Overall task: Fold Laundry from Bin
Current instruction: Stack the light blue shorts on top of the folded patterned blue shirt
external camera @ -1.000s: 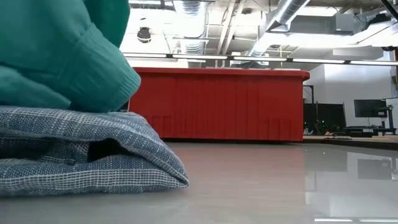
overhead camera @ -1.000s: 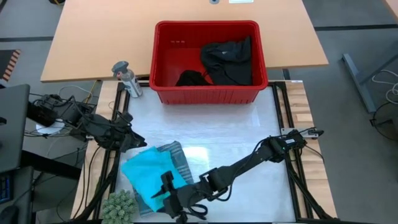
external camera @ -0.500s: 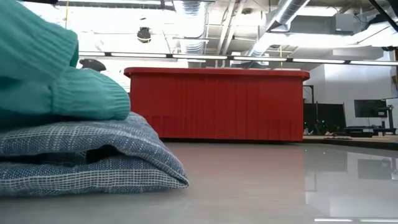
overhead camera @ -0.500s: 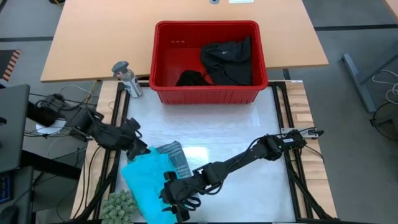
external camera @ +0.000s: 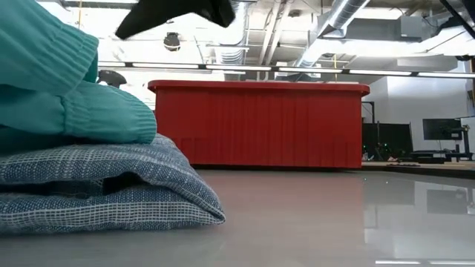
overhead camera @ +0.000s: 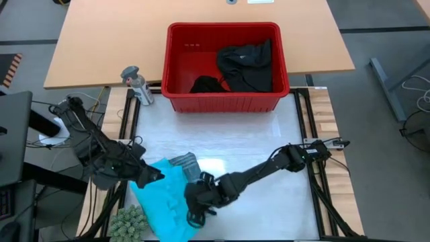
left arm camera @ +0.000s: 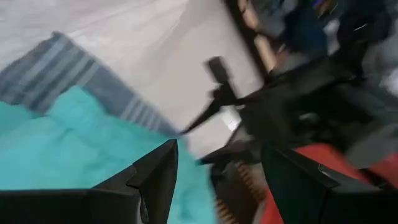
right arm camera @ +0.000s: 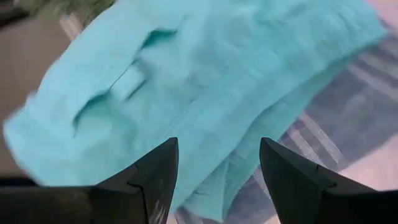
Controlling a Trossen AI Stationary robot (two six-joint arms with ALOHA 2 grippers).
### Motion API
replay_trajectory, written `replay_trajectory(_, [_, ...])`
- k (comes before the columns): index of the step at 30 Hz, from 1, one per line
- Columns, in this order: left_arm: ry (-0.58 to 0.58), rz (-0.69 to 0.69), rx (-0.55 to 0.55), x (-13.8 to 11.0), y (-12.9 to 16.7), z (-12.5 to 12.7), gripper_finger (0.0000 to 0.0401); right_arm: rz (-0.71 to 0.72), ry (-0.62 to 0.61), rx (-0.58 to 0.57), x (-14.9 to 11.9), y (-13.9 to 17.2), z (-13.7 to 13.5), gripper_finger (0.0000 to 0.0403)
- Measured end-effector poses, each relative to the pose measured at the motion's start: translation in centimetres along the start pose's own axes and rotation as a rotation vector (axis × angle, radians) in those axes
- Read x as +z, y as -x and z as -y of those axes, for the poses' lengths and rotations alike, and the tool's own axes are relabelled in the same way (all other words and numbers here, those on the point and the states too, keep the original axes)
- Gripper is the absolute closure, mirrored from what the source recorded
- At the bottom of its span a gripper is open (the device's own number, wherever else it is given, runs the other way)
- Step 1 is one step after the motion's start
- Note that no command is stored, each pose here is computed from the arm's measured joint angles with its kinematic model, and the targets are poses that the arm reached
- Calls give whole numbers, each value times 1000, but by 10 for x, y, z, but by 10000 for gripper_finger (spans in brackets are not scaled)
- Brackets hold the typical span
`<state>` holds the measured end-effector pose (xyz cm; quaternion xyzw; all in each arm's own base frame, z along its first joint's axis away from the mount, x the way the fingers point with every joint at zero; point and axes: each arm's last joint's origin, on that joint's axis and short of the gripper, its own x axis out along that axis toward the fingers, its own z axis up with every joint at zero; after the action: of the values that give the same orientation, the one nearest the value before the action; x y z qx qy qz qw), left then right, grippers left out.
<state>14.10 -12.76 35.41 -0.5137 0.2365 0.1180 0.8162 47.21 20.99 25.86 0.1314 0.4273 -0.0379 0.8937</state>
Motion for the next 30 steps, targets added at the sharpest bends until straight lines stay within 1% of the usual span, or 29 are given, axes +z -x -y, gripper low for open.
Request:
replay_trajectory(2, [36,30,-30,0,3,2,184,-6,-115,5,5,-2,7,153])
replay_trajectory(5, [54,39,-64,-1,8,4,184,-29,-241,6,6,-3,11,153])
replay_trajectory(7, [52,49,-68,-1,9,4,184,-41,-304,-10,4,-10,14,153])
replay_trajectory(9, [52,50,-68,-1,9,4,184,-61,-335,-34,2,-19,19,153])
replay_trajectory(11, [53,55,-68,-1,9,4,184,-71,-347,-57,2,-33,28,153])
replay_trajectory(12, [59,58,-69,-1,9,4,184,-58,-355,-49,5,-38,32,153])
replay_trajectory(17, [77,65,-66,-1,9,4,184,-75,-333,-65,13,-46,51,152])
replay_trajectory(20, [82,65,-66,-1,9,4,184,-129,-335,-56,10,-56,58,152])
replay_trajectory(22, [82,66,-66,-1,9,4,184,-131,-339,-33,12,-60,61,152])
replay_trajectory(24, [82,69,-66,-1,9,4,184,-147,-321,-32,12,-59,62,152])
replay_trajectory(30, [80,80,-63,-1,9,3,184,-126,-316,-20,14,-59,62,152])
